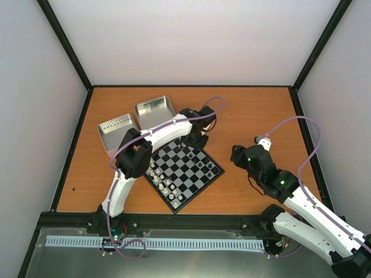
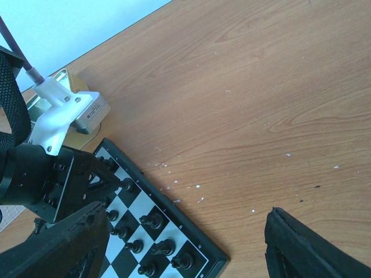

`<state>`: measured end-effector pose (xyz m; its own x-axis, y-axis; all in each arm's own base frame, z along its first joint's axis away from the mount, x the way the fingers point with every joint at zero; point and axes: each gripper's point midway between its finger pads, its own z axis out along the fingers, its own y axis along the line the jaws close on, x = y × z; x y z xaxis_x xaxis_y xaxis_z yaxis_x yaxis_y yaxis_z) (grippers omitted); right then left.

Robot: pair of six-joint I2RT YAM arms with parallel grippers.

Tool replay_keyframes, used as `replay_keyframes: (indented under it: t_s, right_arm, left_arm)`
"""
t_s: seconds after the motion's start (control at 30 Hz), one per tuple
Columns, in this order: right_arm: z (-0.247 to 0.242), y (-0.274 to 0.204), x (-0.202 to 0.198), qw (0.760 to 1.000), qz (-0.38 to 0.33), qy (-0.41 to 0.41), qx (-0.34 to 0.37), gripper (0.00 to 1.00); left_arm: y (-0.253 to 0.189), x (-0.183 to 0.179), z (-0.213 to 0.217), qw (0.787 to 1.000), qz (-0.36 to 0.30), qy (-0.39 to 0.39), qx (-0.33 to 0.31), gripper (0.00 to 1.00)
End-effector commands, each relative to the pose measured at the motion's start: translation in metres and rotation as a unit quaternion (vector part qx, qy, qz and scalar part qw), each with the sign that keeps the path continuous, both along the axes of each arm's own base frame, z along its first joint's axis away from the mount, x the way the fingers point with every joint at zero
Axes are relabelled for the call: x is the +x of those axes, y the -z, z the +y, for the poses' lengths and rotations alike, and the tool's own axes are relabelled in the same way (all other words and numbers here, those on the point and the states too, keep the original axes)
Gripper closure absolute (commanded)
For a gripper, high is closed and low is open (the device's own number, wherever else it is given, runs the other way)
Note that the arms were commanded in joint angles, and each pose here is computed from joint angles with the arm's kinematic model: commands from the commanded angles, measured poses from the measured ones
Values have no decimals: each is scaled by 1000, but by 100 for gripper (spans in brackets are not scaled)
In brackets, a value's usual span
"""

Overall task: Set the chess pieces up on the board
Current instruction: Place the chess piece on the chessboard.

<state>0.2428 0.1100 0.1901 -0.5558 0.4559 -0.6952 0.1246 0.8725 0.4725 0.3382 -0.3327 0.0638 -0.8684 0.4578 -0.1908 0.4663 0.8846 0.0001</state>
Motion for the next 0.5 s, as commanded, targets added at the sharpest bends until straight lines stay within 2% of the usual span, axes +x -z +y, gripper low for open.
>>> replay_keyframes:
  t_s: [0.0,0.17,0.3,0.47]
  right_arm:
    - [-8,1,0,1000,-5,16,-6,26]
    - [-7,1,1,1000,-4,15,-4,26]
    - [-6,1,2,1000,-3,13,-4,26]
    - [-4,-2,2,1000,-5,9,-2,26]
  left_arm:
    - [-7,-2,1,1000,-2,15,8,87]
    - [-5,-7,5,1000,2,17,11,87]
    - [-4,-5,3,1000,3,18,7,82]
    - [-18,1,-7,1000,-2,20,-23,65]
